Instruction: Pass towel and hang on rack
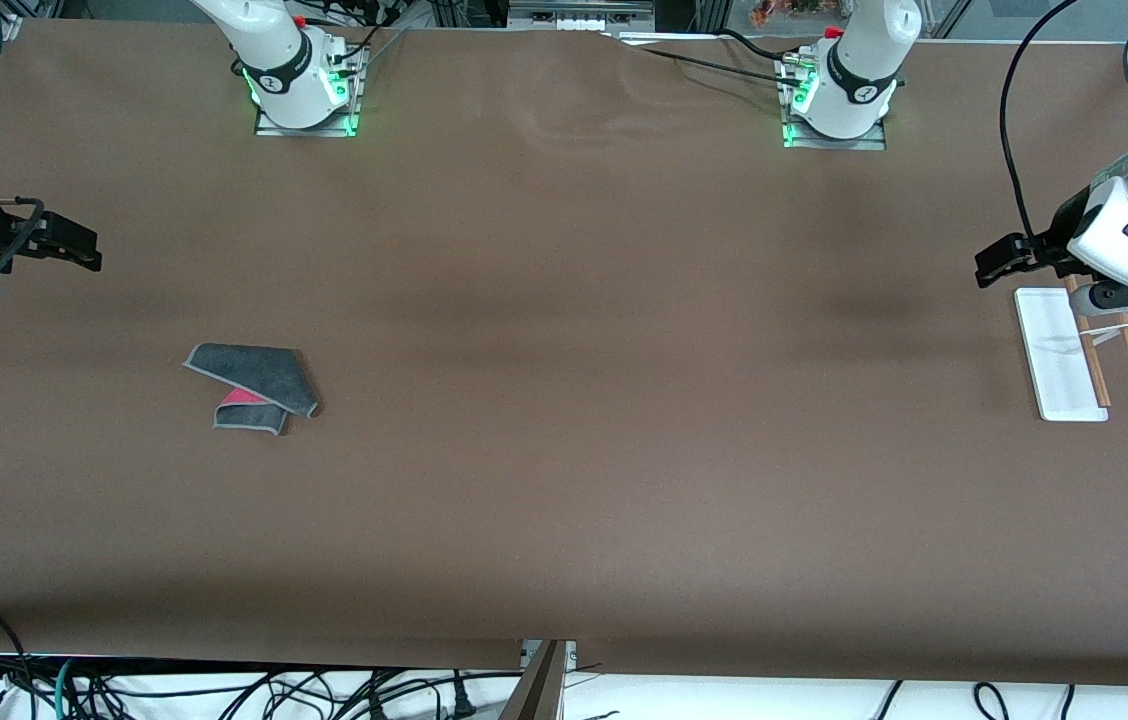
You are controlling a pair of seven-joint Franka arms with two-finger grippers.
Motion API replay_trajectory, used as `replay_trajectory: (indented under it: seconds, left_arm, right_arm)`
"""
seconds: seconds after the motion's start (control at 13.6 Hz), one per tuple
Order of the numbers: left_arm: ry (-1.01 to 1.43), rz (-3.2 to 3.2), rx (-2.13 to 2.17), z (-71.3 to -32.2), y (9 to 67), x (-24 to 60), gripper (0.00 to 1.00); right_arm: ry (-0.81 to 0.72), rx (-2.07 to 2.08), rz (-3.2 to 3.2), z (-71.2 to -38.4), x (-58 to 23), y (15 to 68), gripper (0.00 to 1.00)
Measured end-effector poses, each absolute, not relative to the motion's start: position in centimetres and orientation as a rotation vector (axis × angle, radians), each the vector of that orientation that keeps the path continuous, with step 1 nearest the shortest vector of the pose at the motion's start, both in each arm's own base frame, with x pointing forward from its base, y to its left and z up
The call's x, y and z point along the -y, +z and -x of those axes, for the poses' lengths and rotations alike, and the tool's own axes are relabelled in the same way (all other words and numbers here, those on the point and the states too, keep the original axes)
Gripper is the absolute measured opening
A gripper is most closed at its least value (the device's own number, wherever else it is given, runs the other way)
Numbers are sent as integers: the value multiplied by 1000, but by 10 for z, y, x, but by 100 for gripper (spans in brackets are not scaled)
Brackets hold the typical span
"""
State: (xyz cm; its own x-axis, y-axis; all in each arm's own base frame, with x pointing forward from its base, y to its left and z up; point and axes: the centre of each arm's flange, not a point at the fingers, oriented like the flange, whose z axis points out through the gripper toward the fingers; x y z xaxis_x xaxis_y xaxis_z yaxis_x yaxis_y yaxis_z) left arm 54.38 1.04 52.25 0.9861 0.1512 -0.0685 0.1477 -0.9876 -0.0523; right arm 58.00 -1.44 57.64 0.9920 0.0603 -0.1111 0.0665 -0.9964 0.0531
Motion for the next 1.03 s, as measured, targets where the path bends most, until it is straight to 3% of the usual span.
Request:
replay_trajectory:
  seconds: [1.03]
  left_arm:
    - [77, 3085, 249, -544, 541, -7, 100]
  right_arm:
    - [-161, -98, -3079, -581, 14, 577, 100]
